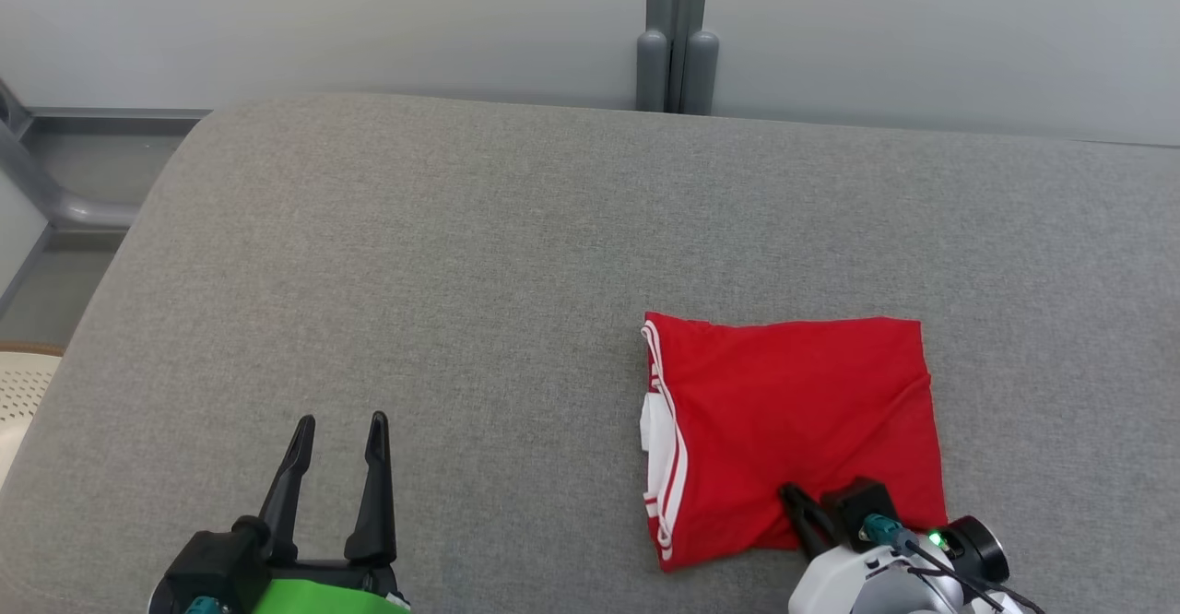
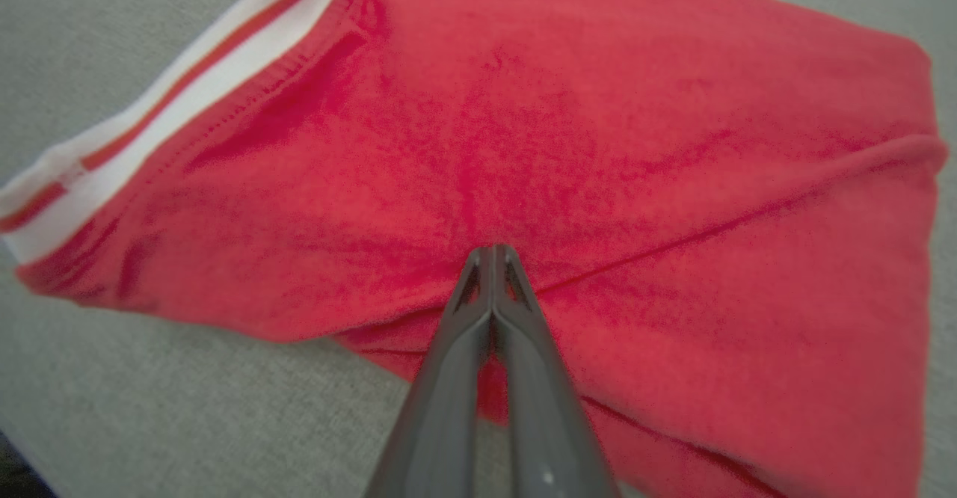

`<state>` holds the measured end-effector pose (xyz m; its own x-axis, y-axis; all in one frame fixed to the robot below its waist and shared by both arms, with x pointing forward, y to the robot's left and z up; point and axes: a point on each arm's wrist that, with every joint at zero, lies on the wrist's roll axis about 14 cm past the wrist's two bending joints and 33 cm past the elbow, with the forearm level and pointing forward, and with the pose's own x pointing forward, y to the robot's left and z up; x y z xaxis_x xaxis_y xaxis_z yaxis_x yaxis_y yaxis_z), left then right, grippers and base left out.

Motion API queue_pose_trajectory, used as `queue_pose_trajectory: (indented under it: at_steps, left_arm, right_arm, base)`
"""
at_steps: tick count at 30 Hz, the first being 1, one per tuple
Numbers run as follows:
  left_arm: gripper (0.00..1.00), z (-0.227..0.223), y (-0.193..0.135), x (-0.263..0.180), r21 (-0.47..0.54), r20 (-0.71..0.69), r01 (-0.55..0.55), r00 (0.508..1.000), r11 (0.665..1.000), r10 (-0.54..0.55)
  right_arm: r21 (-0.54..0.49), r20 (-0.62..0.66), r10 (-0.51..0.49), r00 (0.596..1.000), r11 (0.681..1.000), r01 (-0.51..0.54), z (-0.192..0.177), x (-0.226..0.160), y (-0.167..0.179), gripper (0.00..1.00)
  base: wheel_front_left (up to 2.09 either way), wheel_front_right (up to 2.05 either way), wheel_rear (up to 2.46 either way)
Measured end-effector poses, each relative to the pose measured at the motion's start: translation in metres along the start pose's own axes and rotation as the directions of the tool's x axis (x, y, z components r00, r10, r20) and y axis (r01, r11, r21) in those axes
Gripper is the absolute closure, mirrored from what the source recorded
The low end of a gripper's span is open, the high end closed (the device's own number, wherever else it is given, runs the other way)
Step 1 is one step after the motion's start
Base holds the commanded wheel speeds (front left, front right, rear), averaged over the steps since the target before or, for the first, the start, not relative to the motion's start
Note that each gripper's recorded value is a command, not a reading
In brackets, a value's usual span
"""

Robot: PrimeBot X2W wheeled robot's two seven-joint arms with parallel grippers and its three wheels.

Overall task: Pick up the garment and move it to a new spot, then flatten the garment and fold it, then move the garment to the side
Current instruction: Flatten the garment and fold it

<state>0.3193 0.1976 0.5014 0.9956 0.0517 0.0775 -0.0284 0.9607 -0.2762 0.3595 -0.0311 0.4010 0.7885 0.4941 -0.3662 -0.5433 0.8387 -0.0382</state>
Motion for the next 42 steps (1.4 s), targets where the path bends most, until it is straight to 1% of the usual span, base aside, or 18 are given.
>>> queue_pose_trajectory:
  at_steps: [2,6,8,10,12,15,17,18,19,20,22,25,28,30,33,35,38,42]
  left_arm:
    - [0.00,0.000,0.002,-0.001,0.001,0.001,-0.006,1.000,1.000,0.006]
    - [0.00,0.002,0.006,-0.003,0.004,0.006,-0.019,1.000,1.000,0.019]
    - [0.00,0.003,0.007,-0.004,0.004,0.009,-0.022,1.000,1.000,0.022]
    - [0.00,0.004,0.008,-0.005,0.005,0.012,-0.027,1.000,1.000,0.026]
    - [0.00,0.005,0.009,-0.004,0.006,0.014,-0.029,0.999,1.000,0.029]
    - [0.00,0.006,0.007,-0.003,0.006,0.018,-0.020,1.000,1.000,0.020]
    - [0.00,0.006,0.005,-0.002,0.005,0.020,-0.010,1.000,1.000,0.010]
    - [0.00,0.006,0.003,-0.001,0.005,0.021,-0.005,1.000,1.000,0.004]
    - [0.00,0.006,0.002,0.000,0.004,0.021,0.000,1.000,1.000,0.000]
    - [0.00,0.006,0.000,0.000,0.003,0.021,0.007,1.000,1.000,-0.007]
    - [0.00,0.006,-0.004,0.002,0.000,0.022,0.021,1.000,1.000,-0.021]
    - [0.00,0.005,-0.009,0.005,-0.004,0.021,0.039,0.999,0.999,-0.039]
    - [0.00,0.004,-0.020,0.011,-0.008,0.016,0.075,0.997,0.997,-0.075]
    - [0.00,0.004,-0.026,0.015,-0.013,0.019,0.096,0.995,0.995,-0.096]
    - [0.00,0.004,-0.035,0.020,-0.019,0.019,0.124,0.992,0.992,-0.124]
    - [0.00,0.003,-0.040,0.023,-0.023,0.018,0.140,0.990,0.990,-0.140]
    - [0.00,0.002,-0.047,0.027,-0.026,0.016,0.163,0.987,0.986,-0.162]
    - [0.00,0.000,-0.053,0.029,-0.027,0.010,0.180,0.984,0.983,-0.180]
  right_arm:
    - [0.014,-0.053,0.008,0.999,1.000,-0.008,-0.015,-0.001,0.003,1.00]
    - [0.063,-0.094,-0.003,0.996,0.998,0.009,-0.025,0.000,-0.001,1.00]
    - [0.076,-0.114,0.017,0.993,0.997,-0.009,-0.029,-0.001,0.005,1.00]
    - [0.112,-0.123,0.062,0.990,0.993,-0.048,-0.030,-0.002,0.020,1.00]
    - [0.175,-0.107,0.117,0.987,0.980,-0.097,-0.026,-0.003,0.039,1.00]
    - [0.274,-0.061,0.195,0.979,0.946,-0.171,-0.014,-0.008,0.069,1.00]
    - [0.322,-0.006,0.205,0.979,0.927,-0.192,0.001,-0.011,0.075,1.00]
    - [0.327,0.021,0.199,0.980,0.925,-0.195,0.008,-0.012,0.074,0.69]
    - [0.331,0.053,0.187,0.981,0.924,-0.194,0.016,-0.013,0.071,0.06]
    - [0.337,0.077,0.166,0.983,0.924,-0.182,0.022,-0.014,0.066,0.00]
    - [0.352,0.120,0.122,0.985,0.923,-0.157,0.031,-0.019,0.055,0.00]
    - [0.369,0.192,0.025,0.981,0.924,-0.096,0.045,-0.030,0.030,0.00]
    - [0.382,0.261,-0.089,0.961,0.924,-0.018,0.056,-0.045,0.001,0.00]
    - [0.366,0.302,-0.172,0.937,0.929,0.053,0.061,-0.057,-0.022,0.00]
    - [0.346,0.350,-0.284,0.893,0.925,0.158,0.065,-0.077,-0.052,0.00]
    - [0.339,0.367,-0.344,0.864,0.915,0.220,0.065,-0.090,-0.069,0.00]
    - [0.327,0.373,-0.413,0.831,0.897,0.299,0.061,-0.107,-0.089,0.00]
    - [0.305,0.365,-0.468,0.805,0.877,0.371,0.054,-0.121,-0.105,0.00]
  base:
    - [0.00,0.00,0.00]
    - [0.00,0.00,0.00]
    - [0.00,0.00,0.00]
    - [0.00,0.00,0.00]
    - [0.00,0.00,0.00]
    - [0.00,0.00,0.00]
    - [0.00,0.00,0.00]
    - [0.00,0.00,0.00]
    - [0.00,0.00,0.00]
    - [0.00,0.00,0.00]
    - [0.00,0.00,0.00]
    - [0.00,0.00,0.00]
    - [0.00,0.00,0.00]
    - [0.00,0.00,0.00]
    - [0.00,0.00,0.00]
    - [0.00,0.00,0.00]
    - [0.00,0.00,0.00]
    - [0.00,0.00,0.00]
